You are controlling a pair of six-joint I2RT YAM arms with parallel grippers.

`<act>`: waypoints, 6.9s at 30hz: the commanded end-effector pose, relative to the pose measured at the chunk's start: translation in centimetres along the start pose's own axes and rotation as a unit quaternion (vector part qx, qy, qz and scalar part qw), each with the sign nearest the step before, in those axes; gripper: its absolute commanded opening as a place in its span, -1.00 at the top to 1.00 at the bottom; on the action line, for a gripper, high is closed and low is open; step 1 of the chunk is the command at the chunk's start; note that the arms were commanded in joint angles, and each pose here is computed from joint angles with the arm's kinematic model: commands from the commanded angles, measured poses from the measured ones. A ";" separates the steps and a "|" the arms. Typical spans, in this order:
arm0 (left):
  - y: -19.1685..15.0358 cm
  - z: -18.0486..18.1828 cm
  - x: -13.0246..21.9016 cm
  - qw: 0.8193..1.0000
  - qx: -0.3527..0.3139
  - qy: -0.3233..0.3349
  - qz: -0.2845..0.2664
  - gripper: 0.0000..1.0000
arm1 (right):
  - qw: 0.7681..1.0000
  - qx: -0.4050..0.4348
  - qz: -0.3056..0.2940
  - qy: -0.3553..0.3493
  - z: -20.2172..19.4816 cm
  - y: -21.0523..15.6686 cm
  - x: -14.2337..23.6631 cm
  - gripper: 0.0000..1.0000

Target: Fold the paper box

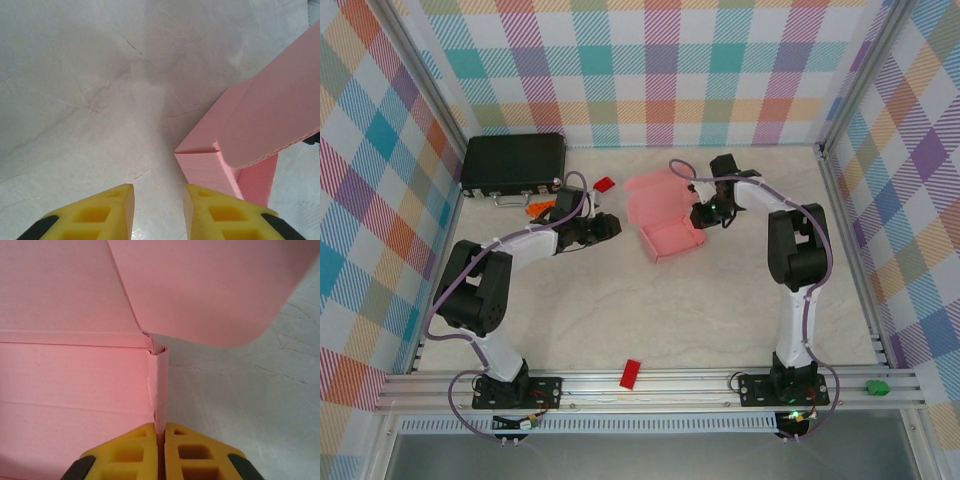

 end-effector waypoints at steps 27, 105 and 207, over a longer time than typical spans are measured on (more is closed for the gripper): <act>1.1 -0.2 -0.5 0.999 0.003 -0.036 -0.013 0.39 | 0.972 0.060 0.034 -0.226 -0.8 -2.6 -0.3 0.83; 1.4 0.0 0.1 0.999 0.015 -0.047 -0.020 0.41 | 0.971 -0.013 0.047 -0.233 -0.3 -2.8 0.8 0.20; 0.5 -5.3 -1.7 0.938 -0.324 -0.109 -0.054 0.96 | 0.974 -0.019 0.093 -0.207 2.1 -6.5 -0.4 0.72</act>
Point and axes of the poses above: each hand's point on the last joint's axis, 136 mm out from that joint toward the fingers, its own x axis back along the fingers, its own z axis along the line the jaws close on, y = z × x, the point moved 2 cm from there along x, back along the fingers, and after that the axes turned 4 degrees about -x, right-handed, at the moved point
